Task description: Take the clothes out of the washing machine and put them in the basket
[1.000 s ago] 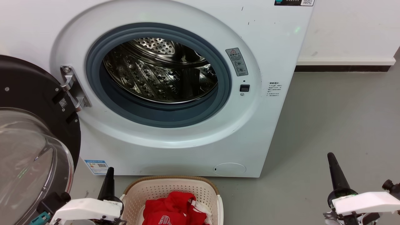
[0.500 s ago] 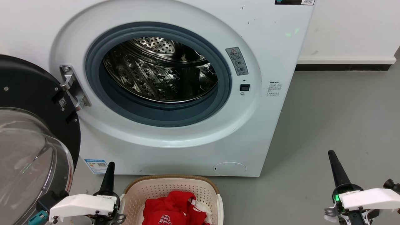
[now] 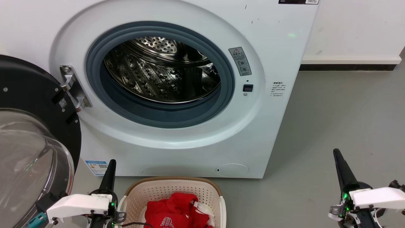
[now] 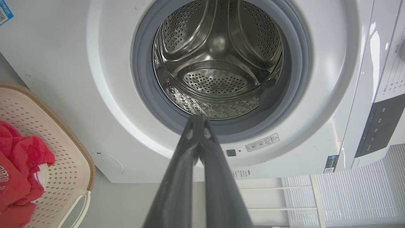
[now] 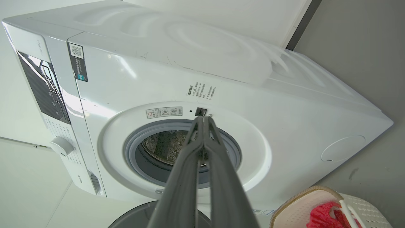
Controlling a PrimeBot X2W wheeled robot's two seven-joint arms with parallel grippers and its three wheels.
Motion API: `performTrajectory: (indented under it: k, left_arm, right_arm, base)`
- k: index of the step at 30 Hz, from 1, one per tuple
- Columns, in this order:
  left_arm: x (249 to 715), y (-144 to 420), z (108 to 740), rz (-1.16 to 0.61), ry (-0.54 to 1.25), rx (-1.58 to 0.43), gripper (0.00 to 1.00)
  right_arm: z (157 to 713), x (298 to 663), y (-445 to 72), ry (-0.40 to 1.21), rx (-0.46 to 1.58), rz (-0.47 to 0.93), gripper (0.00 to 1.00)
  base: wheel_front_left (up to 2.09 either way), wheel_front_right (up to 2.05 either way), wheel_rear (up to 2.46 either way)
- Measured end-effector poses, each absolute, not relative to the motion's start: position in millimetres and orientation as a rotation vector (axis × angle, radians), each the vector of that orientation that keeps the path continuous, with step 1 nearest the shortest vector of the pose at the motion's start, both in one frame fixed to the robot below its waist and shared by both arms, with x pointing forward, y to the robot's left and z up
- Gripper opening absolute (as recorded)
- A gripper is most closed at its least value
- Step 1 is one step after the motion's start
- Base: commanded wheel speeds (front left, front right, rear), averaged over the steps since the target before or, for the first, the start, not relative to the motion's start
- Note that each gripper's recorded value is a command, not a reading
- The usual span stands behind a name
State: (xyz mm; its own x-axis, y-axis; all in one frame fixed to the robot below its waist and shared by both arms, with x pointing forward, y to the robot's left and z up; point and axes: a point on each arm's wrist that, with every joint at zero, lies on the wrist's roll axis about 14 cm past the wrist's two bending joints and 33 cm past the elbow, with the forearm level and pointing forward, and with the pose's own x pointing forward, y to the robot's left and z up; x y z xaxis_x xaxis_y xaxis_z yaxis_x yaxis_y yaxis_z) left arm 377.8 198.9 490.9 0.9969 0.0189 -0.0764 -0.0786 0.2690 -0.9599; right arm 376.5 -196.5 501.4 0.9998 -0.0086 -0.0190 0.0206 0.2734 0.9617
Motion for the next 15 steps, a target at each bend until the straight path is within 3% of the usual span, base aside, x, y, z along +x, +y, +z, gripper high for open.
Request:
performTrajectory:
  k: [15]
  left_arm:
    - [382.7,199.2,497.1,0.041,0.033,-1.423,0.0]
  right_arm:
    - [500.7,380.4,-198.6,0.015,1.419,-0.021,0.0]
  base:
    - [0.0,0.0,0.0]
